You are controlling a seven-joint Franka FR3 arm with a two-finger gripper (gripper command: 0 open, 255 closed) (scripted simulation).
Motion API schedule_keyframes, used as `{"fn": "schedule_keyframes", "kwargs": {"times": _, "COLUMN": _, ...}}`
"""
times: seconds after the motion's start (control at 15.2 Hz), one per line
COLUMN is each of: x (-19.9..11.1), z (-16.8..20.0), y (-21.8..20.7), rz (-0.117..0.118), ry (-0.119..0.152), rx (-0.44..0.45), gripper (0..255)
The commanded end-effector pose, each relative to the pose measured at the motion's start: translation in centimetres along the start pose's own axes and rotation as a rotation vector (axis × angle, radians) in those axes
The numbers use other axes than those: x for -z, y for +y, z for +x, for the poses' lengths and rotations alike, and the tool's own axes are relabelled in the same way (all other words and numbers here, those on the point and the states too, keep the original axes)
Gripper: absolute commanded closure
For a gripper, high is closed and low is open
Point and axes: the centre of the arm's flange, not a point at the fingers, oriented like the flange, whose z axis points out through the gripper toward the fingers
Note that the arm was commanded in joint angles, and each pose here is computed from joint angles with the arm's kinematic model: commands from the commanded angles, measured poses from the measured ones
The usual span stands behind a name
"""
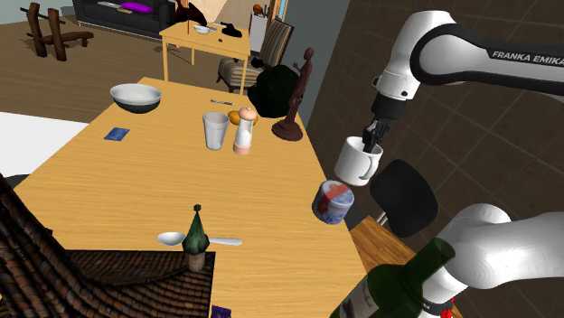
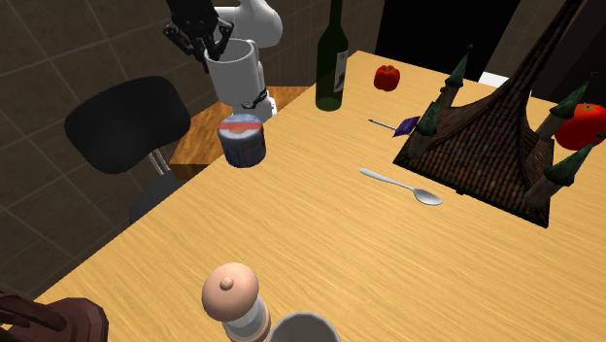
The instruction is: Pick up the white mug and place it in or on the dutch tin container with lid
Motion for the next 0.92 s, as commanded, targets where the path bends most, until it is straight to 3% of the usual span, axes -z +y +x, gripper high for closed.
{"fn": "schedule_keyframes", "kwargs": {"times": 0.0, "x": -1.0, "z": 0.0, "y": 0.1, "rz": 0.000, "ry": 0.001, "rx": 0.000, "gripper": 255}}
{"fn": "schedule_keyframes", "kwargs": {"times": 0.86, "x": -7.7, "z": 0.6, "y": 0.2, "rz": 0.000, "ry": 0.001, "rx": 0.000, "gripper": 255}}
